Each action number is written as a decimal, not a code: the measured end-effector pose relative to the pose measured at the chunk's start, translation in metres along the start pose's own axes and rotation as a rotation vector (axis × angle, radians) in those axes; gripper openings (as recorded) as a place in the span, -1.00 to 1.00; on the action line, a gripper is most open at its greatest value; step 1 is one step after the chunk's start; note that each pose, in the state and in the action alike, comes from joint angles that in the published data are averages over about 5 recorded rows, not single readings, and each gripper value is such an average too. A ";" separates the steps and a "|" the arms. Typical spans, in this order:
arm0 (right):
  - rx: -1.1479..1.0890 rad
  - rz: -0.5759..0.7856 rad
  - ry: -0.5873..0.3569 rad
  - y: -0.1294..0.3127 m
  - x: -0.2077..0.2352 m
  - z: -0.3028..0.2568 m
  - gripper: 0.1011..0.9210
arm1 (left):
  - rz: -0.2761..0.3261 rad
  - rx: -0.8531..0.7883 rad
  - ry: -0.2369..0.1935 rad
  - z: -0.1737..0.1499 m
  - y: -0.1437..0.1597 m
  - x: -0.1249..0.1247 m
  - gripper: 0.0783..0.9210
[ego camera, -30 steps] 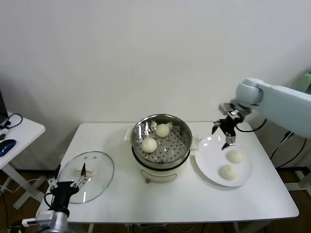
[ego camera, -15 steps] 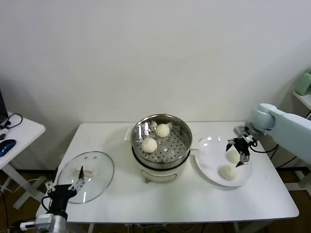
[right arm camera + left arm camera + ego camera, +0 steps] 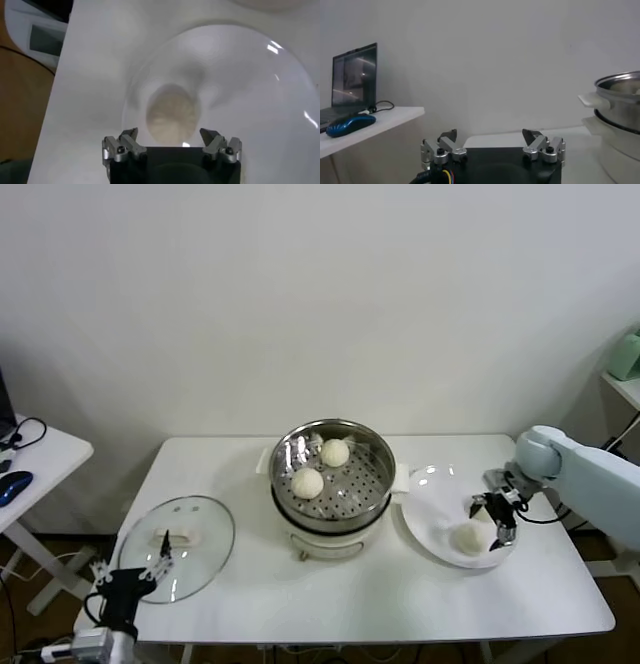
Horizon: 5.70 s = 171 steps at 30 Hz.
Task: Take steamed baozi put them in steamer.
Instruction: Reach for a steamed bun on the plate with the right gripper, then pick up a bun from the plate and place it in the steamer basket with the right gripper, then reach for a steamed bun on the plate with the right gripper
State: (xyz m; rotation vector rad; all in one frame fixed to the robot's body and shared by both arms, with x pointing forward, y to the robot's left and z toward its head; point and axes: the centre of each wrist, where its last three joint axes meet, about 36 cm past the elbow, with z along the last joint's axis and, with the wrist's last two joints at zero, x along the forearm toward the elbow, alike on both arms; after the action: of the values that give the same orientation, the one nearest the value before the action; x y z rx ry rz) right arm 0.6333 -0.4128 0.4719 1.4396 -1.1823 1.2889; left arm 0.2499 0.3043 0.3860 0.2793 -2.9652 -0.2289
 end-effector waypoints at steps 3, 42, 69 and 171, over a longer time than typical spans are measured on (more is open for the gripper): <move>0.001 -0.001 0.000 -0.002 -0.006 -0.002 0.76 | 0.001 -0.001 0.003 0.001 0.000 0.001 0.77; 0.078 0.033 -0.020 -0.023 0.015 -0.023 0.45 | 0.005 -0.002 0.006 0.003 -0.003 -0.001 0.77; 1.000 0.201 0.232 -0.069 0.195 -0.270 0.45 | 0.026 -0.019 0.009 0.002 -0.010 0.001 0.77; 0.291 0.129 0.034 -0.090 0.170 -0.106 0.76 | 0.048 0.004 0.005 -0.007 -0.008 -0.012 0.77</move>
State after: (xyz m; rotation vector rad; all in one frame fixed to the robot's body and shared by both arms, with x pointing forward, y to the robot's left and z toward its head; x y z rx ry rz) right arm 0.7049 -0.3100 0.6523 1.5595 -1.1136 1.6214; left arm 0.2642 0.2980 0.3897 0.2084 -2.9642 -0.2162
